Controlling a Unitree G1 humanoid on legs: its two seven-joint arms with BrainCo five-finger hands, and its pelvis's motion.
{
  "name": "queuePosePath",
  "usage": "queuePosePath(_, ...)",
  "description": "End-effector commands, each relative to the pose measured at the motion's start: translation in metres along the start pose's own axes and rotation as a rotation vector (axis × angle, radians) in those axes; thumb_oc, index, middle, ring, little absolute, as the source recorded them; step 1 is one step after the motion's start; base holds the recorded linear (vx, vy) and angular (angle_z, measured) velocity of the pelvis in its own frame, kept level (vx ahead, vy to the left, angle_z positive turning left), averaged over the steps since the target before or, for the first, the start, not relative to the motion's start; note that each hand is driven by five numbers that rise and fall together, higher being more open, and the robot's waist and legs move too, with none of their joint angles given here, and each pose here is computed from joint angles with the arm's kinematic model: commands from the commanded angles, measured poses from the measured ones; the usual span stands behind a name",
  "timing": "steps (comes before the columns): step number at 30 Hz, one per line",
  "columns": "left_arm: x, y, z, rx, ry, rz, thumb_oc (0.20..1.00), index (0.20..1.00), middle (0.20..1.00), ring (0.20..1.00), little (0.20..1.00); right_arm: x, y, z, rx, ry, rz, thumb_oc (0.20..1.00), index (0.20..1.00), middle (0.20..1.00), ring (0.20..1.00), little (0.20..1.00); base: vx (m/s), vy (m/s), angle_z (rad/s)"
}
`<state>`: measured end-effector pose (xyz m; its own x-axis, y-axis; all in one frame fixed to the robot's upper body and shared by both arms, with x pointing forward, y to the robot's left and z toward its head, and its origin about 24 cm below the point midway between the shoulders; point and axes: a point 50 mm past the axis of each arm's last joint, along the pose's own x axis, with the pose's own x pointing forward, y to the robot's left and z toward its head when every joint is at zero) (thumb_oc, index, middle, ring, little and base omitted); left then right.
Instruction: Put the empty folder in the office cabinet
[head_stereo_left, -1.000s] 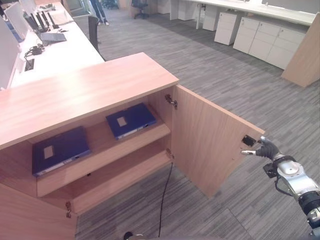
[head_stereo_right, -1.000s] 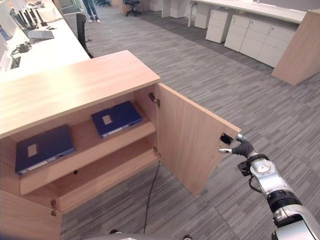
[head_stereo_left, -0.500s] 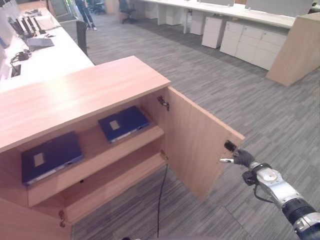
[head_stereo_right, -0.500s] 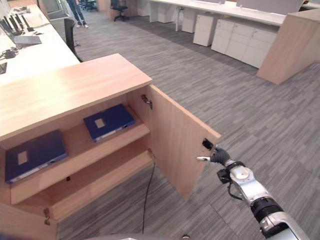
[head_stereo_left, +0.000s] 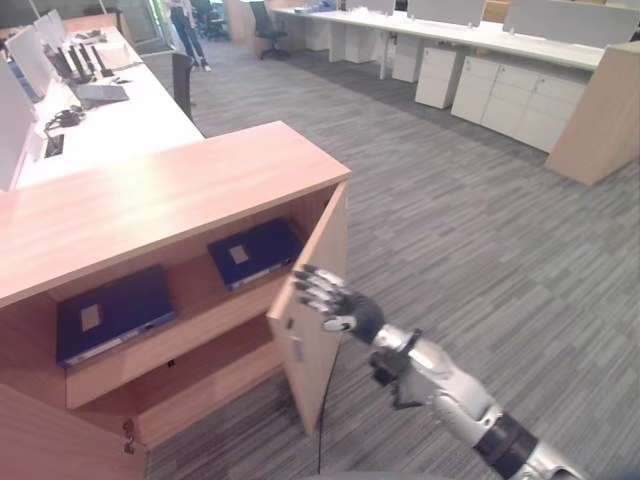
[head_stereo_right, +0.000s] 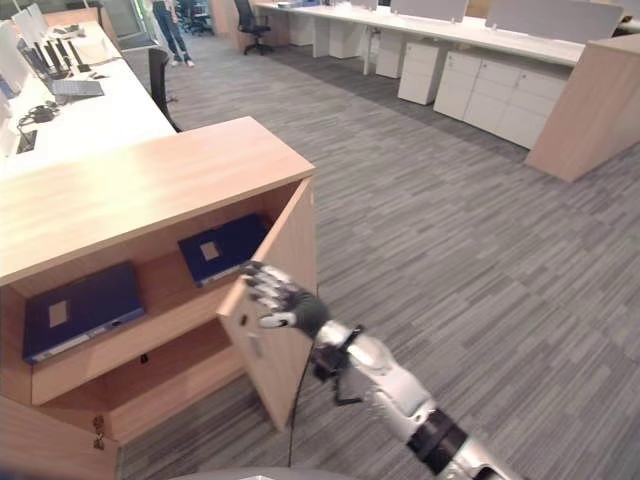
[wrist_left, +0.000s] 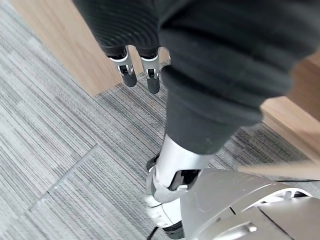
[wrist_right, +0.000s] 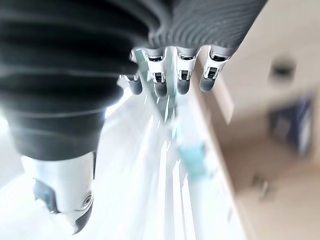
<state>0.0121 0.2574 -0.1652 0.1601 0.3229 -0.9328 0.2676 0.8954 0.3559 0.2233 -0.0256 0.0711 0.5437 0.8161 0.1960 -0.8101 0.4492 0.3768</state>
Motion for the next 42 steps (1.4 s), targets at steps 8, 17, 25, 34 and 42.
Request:
queuePosePath(8,0.003,0.051,0.018,-0.009,-0.059,0.161,1.000,1.000,1.000,1.000,1.000,0.007,0.007,0.015,0.015,-0.056,0.103,1.000,1.000,1.000,1.000,1.000,-0.01,-0.013,0.03)
queuePosePath(17,0.002,0.050,0.001,-0.152,-0.009,0.144,1.000,1.000,1.000,1.000,1.000,-0.039,-0.034,-0.009,-0.236,0.180,-0.093,1.000,1.000,1.000,1.000,1.000,-0.05,0.039,0.41)
queuePosePath(25,0.002,0.008,0.007,-0.244,0.008,0.027,1.000,1.000,1.000,1.000,1.000,-0.178,-0.098,-0.103,-0.333,0.817,-0.712,1.000,1.000,1.000,1.000,1.000,-0.04,0.193,0.91)
queuePosePath(34,0.004,-0.001,0.032,-0.244,0.013,0.035,1.000,1.000,1.000,1.000,1.000,-0.311,-0.049,-0.178,0.235,1.229,-1.489,1.000,1.000,1.000,1.000,1.000,0.02,0.355,0.70)
queuePosePath(42,0.005,0.007,0.050,-0.246,-0.054,0.047,1.000,1.000,1.000,1.000,1.000,-0.292,-0.042,-0.188,0.336,1.059,-1.527,1.000,1.000,1.000,1.000,1.000,0.11,0.222,1.46)
